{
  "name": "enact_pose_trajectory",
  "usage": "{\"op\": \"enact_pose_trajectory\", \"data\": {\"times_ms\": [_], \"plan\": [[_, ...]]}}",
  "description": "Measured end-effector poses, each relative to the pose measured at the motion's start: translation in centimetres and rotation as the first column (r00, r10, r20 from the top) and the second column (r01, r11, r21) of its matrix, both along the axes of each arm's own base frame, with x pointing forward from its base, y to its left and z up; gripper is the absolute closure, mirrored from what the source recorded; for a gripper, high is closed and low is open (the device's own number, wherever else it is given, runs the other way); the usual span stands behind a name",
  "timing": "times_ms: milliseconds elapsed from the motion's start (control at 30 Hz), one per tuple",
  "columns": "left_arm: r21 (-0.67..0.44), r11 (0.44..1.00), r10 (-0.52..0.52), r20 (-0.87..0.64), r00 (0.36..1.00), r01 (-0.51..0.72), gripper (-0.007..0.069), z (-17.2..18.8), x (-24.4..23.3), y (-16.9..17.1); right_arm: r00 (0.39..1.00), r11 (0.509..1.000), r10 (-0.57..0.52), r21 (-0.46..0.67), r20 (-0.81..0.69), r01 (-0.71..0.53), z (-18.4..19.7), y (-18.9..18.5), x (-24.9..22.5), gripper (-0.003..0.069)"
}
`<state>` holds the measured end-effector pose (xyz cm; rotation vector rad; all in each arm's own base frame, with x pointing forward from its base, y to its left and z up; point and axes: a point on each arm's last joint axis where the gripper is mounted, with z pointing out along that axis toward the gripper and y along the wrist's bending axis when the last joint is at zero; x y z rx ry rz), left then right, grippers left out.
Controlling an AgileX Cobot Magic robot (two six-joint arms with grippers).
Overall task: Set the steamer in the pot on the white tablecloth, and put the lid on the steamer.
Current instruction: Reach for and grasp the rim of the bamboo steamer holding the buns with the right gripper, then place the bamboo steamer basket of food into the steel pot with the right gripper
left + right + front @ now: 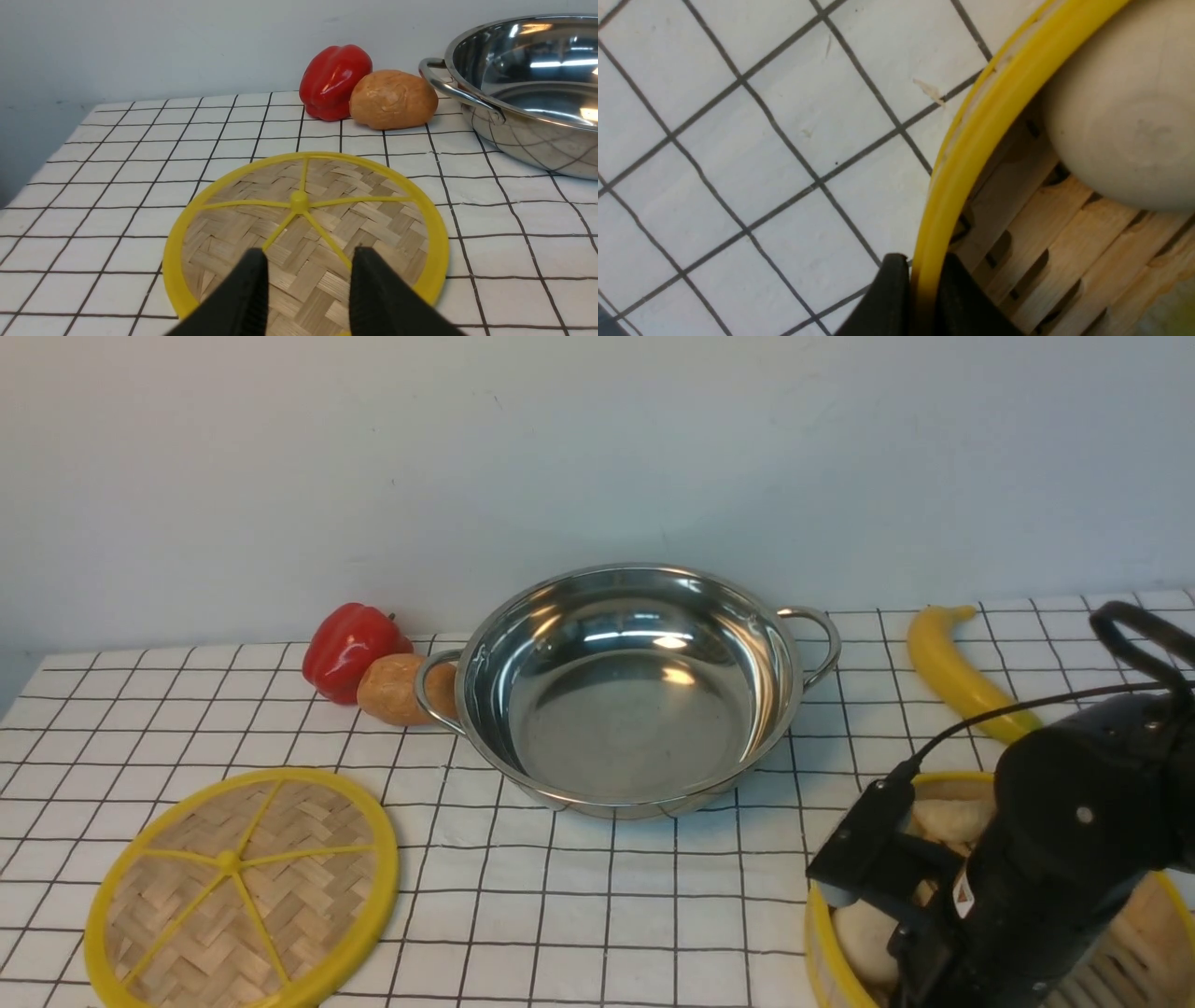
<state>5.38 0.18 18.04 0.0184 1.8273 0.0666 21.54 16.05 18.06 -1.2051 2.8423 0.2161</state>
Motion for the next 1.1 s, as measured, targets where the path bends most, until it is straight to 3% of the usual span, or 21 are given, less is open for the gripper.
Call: {"op": "enact_pose_trajectory", "data": {"times_ms": [233,433,767,1100], "plan": [[0.0,1.0,0.0,0.0,1.0,0.0,0.0382,0.0,0.0,0.0,1.0,1.0,0.014,-0.009,-0.001,-0.014,2.1,0.3,0.6,0.0589],[0.0,1.0,0.0,0.0,1.0,0.0,0.0382,0.0,0.0,0.0,0.999,1.0,0.016,0.024,0.048,-0.017,7.2,1.0,1.6,0.0565],[0.0,1.0,0.0,0.0,1.0,0.0,0.0382,0.0,0.0,0.0,0.975,0.997,0.015,0.067,0.222,-0.03,13.0,1.9,3.7,0.0556],[0.0,1.0,0.0,0.0,1.0,0.0,0.0382,0.0,0.0,0.0,0.956,0.994,0.069,0.067,0.286,-0.092,14.6,2.8,5.2,0.0556]]}}
